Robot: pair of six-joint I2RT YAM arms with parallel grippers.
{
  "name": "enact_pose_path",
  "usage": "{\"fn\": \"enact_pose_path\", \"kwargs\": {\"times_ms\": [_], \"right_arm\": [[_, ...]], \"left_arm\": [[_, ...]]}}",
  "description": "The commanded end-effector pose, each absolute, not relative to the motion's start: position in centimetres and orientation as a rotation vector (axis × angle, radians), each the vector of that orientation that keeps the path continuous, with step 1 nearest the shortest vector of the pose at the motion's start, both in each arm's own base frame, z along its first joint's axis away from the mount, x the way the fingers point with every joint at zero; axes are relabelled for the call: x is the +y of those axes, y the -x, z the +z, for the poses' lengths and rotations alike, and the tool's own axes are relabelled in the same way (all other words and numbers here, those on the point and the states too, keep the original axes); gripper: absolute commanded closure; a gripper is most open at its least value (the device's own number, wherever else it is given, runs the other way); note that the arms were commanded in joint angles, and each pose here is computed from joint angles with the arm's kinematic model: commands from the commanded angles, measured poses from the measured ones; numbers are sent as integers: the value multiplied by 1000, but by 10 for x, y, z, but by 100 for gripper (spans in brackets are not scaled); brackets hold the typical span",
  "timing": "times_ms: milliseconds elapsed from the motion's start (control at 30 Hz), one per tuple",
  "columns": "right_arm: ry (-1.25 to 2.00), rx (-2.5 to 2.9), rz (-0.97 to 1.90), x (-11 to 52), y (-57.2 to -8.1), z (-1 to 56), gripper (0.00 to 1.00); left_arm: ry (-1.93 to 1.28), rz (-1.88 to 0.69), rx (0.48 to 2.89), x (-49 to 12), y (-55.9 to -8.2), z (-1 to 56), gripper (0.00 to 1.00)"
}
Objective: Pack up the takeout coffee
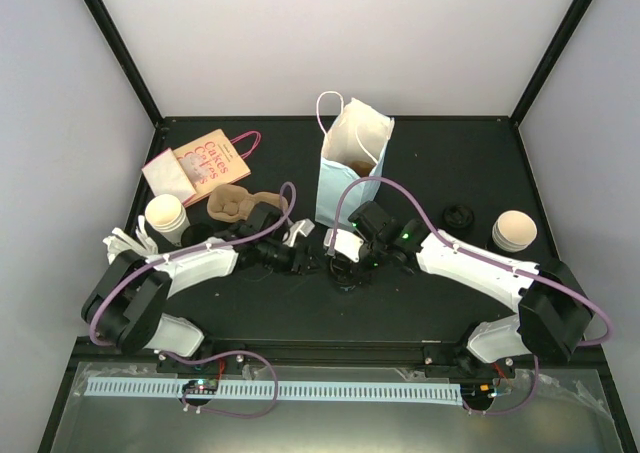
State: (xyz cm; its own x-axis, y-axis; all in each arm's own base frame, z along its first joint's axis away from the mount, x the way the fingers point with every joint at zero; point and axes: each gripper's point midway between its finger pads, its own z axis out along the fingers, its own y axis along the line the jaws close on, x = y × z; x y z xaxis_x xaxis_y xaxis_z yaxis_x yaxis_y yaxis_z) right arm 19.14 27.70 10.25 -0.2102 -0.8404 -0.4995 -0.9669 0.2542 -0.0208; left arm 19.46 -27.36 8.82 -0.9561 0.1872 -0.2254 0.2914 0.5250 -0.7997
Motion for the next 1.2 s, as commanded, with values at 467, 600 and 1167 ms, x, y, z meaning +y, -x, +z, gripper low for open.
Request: {"fn": "enact_pose_path", "kwargs": {"times_ms": [467,600,1167], "right_arm": [[1794,2352,414,243,-152,49,26],[1795,2355,418,242,-151,48,26],[1801,2361,424,243,-151,47,26]], "left_arm": [[-410,-1486,2401,-270,-245,114,44],[-395,-1479,2419,-270,-248,105,45],[-457,-1574,2406,-283,-240,103,47]]}}
